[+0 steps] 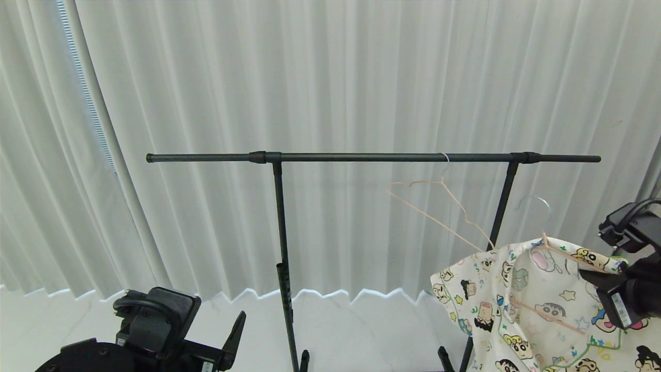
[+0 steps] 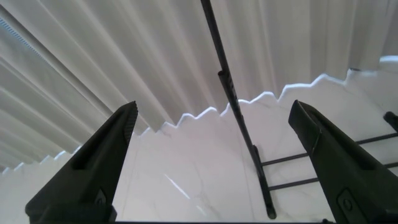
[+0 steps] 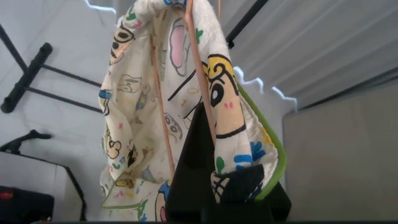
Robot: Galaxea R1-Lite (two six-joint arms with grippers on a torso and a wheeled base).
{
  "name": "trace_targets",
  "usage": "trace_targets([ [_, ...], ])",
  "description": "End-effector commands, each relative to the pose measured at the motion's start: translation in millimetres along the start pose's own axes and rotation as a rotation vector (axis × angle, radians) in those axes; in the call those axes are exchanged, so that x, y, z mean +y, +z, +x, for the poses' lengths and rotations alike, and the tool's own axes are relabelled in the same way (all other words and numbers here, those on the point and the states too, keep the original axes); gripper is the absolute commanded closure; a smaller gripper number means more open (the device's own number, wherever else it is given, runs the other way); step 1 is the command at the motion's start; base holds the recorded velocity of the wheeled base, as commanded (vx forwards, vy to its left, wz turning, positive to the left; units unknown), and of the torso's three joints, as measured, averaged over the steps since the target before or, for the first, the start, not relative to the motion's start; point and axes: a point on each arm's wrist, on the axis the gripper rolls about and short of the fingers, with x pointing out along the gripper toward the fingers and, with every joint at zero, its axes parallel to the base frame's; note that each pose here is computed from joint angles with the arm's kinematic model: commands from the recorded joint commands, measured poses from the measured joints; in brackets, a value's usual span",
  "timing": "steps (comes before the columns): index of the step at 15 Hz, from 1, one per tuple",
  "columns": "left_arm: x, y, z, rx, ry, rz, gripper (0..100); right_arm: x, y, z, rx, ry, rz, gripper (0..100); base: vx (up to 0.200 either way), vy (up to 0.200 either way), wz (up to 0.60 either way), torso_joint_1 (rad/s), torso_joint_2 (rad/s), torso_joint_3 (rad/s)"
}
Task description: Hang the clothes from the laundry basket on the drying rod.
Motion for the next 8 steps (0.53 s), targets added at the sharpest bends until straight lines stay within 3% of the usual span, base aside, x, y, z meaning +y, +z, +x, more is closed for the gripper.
trace_targets([
  [1, 0.7, 0, 0, -0.001, 0.003, -0.005, 0, 5.8, 0.5, 8, 0.025, 0.011, 0.007, 100, 0.000, 0.000, 0.00, 0.000, 0.00, 0.000],
  [5, 3.2, 2, -2, -0.014, 0.008, -0.015, 0, 21.7, 8.8, 25, 0.044, -0.048, 0.115, 100, 0.000, 0.000, 0.00, 0.000, 0.00, 0.000],
  [8, 2.0, 1, -1, -0.008, 0.001, -0.007, 0, 26.1, 11.3, 33, 0.051, -0.060, 0.136, 100, 0.000, 0.000, 0.00, 0.000, 0.00, 0.000],
])
